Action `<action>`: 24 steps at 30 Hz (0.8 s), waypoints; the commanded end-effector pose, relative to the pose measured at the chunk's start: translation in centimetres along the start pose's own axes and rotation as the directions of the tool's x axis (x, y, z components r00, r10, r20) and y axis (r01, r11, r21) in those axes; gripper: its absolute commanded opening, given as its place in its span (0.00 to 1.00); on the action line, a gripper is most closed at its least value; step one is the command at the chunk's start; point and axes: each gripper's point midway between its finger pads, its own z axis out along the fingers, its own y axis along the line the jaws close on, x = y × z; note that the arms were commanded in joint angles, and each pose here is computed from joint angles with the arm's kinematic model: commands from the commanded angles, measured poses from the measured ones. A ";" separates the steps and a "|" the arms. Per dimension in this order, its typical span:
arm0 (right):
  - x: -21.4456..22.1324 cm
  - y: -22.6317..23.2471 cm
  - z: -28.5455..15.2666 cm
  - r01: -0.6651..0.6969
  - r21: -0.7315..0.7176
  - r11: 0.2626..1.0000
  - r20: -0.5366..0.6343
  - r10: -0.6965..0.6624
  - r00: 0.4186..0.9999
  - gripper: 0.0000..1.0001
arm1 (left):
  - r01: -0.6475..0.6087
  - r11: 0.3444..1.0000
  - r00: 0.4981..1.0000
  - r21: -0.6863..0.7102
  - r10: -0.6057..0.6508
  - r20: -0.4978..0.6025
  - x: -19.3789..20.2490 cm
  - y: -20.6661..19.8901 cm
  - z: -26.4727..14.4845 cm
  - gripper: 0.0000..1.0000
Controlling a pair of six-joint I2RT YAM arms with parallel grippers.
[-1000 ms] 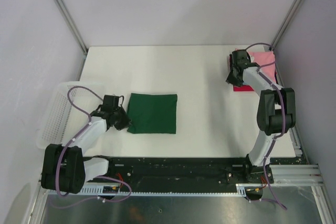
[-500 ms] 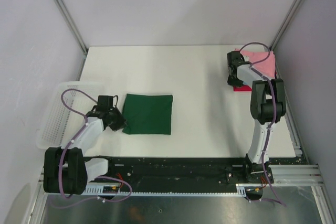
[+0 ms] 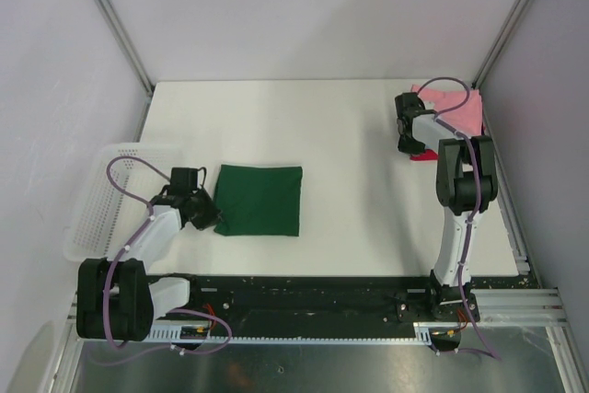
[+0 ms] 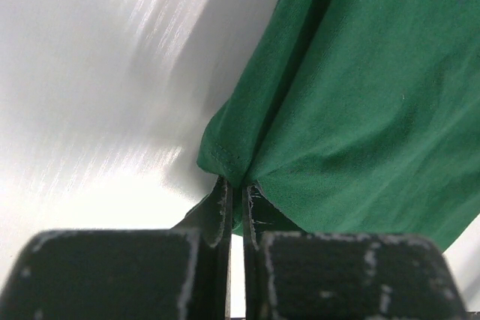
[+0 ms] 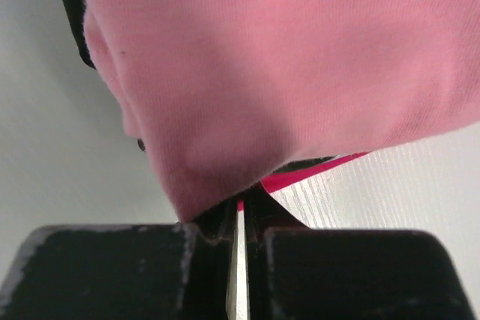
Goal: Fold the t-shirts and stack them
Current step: Put the neatly folded tshirt into the corner of the board with both arms
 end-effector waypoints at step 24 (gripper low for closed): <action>16.7 16.8 -16.0 0.082 -0.488 0.869 -0.125 -0.163 0.979 0.16 | 0.014 1.000 0.999 0.018 -0.015 0.033 -0.3 0.1 -0.4 0.04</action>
